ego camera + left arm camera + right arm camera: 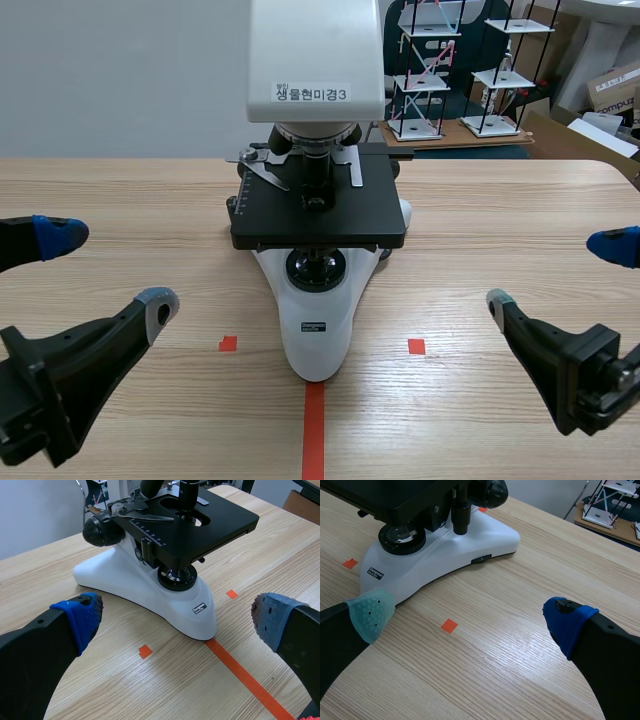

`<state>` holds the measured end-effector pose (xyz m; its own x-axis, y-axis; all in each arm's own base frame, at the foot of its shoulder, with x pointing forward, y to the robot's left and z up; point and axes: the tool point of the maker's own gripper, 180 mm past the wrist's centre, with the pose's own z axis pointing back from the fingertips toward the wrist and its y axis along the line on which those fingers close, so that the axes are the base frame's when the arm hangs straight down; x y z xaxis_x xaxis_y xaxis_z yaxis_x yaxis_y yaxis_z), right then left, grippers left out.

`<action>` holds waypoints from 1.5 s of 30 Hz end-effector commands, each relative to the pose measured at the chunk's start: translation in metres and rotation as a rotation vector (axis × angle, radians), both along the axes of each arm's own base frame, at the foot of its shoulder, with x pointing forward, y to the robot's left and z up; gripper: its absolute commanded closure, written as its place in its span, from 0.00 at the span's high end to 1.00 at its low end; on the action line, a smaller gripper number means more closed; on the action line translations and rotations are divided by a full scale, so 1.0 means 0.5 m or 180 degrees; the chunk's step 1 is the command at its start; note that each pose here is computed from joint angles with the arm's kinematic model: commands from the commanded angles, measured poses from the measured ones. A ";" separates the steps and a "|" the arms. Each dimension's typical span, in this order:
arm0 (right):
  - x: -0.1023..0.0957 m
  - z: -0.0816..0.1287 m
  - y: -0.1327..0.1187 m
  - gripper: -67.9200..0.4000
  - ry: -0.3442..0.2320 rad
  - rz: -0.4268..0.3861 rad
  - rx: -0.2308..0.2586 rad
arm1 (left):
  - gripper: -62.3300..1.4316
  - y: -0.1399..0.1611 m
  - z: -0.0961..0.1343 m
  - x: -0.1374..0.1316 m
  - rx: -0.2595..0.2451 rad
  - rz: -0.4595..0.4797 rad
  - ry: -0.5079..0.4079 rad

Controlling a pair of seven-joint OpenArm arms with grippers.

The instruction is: Point at the coarse focus knob

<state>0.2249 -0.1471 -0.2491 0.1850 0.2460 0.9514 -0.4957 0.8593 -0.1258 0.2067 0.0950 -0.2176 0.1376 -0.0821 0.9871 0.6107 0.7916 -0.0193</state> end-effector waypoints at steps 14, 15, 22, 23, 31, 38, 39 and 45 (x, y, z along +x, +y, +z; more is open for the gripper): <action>0.006 0.022 0.007 0.40 -0.0125 0.0038 0.0043 | 1.00 0.001 0.008 0.000 -0.0057 0.0023 -0.0027; 0.006 0.022 0.007 0.28 -0.0128 0.0041 0.0046 | 1.00 0.001 0.008 0.000 -0.0057 0.0023 -0.0027; 0.012 0.049 0.012 0.01 -0.0192 -0.0012 0.0327 | 1.00 0.001 0.008 0.000 -0.0058 0.0023 -0.0028; 0.015 0.057 0.016 0.01 -0.0227 0.0000 0.0348 | 1.00 0.001 0.008 0.000 -0.0058 0.0023 -0.0028; 0.068 0.127 0.031 0.01 -0.0470 0.0000 0.0316 | 1.00 0.001 0.008 0.000 -0.0059 0.0024 -0.0028; 0.129 0.181 0.032 0.01 -0.0668 -0.0015 0.0225 | 1.00 0.001 0.008 0.000 -0.0059 0.0024 -0.0028; 0.138 0.187 0.035 0.01 -0.0678 -0.0004 0.0201 | 1.00 0.001 0.008 0.000 -0.0059 0.0024 -0.0028; 0.207 0.230 0.049 0.01 -0.0800 -0.0055 0.0222 | 1.00 0.001 0.008 0.000 -0.0059 0.0024 -0.0028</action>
